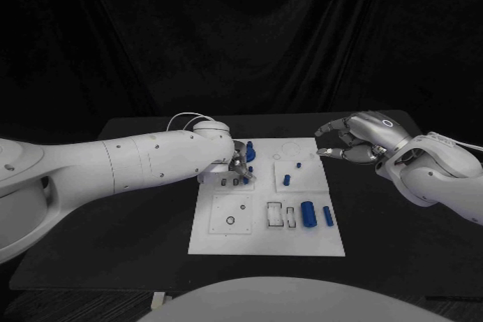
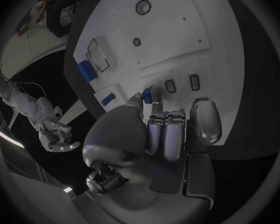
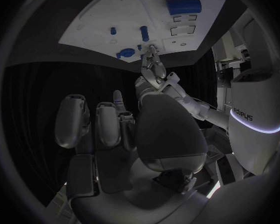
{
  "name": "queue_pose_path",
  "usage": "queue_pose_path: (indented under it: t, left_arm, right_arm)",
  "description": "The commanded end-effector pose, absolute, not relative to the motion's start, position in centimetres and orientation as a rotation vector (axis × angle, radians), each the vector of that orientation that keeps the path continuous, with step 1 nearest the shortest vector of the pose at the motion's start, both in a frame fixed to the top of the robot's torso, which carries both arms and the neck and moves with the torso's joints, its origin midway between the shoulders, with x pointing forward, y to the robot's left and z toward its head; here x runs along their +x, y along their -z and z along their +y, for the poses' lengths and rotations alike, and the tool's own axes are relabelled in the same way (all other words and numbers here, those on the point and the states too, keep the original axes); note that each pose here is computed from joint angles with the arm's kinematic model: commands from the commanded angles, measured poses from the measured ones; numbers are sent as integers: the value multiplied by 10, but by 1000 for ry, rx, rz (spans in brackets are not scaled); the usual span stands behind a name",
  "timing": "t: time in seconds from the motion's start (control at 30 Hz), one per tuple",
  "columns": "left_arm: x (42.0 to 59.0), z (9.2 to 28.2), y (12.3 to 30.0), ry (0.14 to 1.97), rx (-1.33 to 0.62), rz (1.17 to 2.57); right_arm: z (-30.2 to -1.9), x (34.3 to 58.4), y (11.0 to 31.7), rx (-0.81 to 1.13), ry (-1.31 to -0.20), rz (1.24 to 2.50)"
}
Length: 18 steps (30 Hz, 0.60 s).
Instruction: Assemble the parts on the task board
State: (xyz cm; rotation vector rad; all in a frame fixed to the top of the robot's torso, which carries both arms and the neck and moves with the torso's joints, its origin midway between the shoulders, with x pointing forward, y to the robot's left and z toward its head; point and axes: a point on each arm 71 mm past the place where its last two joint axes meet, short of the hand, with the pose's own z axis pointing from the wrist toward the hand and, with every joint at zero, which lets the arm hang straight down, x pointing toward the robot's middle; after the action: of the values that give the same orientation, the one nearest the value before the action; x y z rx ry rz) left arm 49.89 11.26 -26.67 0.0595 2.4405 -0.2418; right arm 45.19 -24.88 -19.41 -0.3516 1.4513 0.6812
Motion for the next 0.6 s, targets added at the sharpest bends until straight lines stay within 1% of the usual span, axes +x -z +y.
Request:
queue_pose_path:
  t: [0.03,0.6]
  left_arm:
    - [497,110,269,266,84,2457]
    - [497,120,269,289,52,2433]
  right_arm:
    - [-251,453,195,-332,-663,1450]
    - [-253,452,198,-327,-657,1460]
